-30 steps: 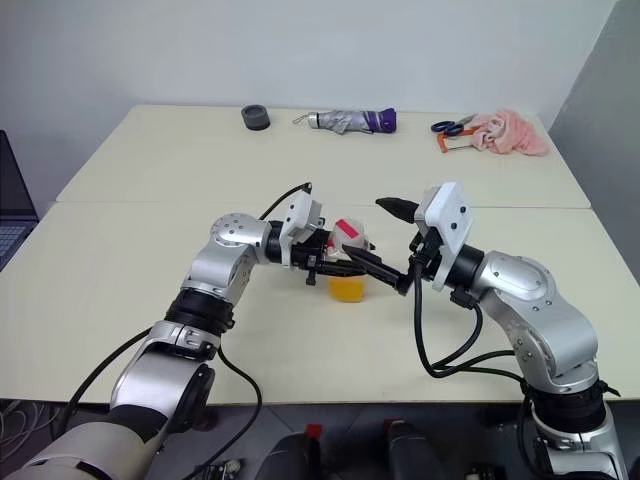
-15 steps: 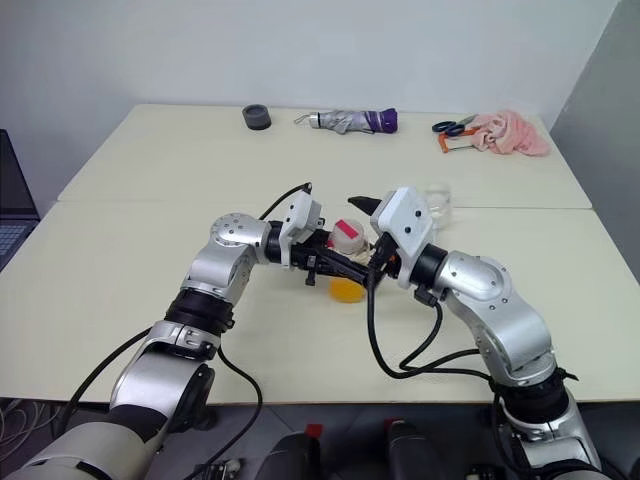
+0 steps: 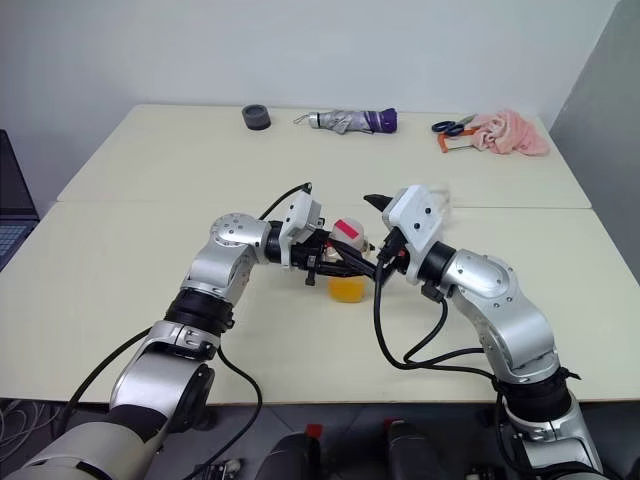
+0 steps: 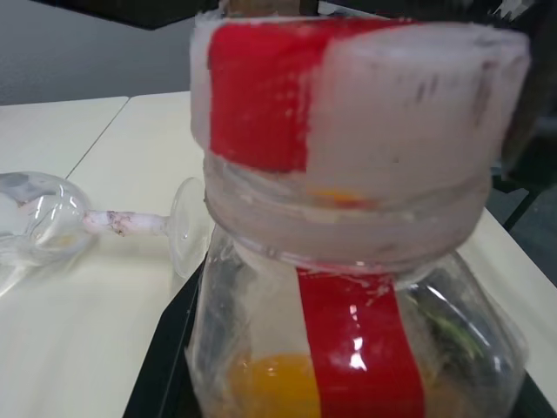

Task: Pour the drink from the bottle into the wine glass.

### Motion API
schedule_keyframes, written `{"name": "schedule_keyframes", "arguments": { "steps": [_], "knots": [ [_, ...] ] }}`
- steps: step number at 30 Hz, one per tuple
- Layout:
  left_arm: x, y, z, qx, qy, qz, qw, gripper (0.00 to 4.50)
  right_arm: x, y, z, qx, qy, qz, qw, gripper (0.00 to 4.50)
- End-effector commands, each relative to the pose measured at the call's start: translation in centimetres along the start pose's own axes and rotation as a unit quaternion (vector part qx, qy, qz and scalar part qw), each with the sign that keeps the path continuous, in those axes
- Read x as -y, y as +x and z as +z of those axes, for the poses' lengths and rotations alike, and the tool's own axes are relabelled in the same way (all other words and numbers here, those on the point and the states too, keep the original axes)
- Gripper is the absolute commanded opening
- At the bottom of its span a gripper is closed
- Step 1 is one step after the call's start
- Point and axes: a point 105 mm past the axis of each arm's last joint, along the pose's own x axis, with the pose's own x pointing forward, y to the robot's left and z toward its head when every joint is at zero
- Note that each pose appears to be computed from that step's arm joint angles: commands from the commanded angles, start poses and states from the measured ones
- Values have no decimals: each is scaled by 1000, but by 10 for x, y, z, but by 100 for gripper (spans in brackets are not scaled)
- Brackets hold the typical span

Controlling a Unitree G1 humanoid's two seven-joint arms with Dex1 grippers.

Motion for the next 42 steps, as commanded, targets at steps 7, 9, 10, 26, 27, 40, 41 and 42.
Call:
{"name": "schedule_keyframes", "arguments": {
  "steps": [7, 9, 10, 26, 27, 40, 41, 42],
  "knots": [
    [-3, -2, 16, 9, 32, -1, 999, 171, 9, -11, 9, 14, -10, -13, 1000, 450],
    [-3, -3, 16, 9, 32, -1, 999, 171, 8, -12, 9, 12, -8, -9, 1000, 450],
    [-3, -3, 16, 9, 32, -1, 999, 171, 8, -13, 9, 12, -6, -7, 1000, 450],
    [-3, -2, 16, 9, 31, 0, 999, 171, -1, -15, 9, 13, 6, 18, 1000, 450],
    [-3, -2, 16, 9, 31, 0, 999, 171, -2, -14, 9, 14, 7, 20, 1000, 450],
    [-3, -2, 16, 11, 31, 1, 999, 171, -15, -23, 10, 6, 37, 70, 997, 450],
    [-3, -1, 16, 12, 31, 1, 999, 171, -15, -23, 10, 4, 36, 70, 997, 450],
    [-3, -1, 17, 12, 32, 1, 999, 171, -14, -24, 9, 3, 37, 69, 997, 450]
  ]
}}
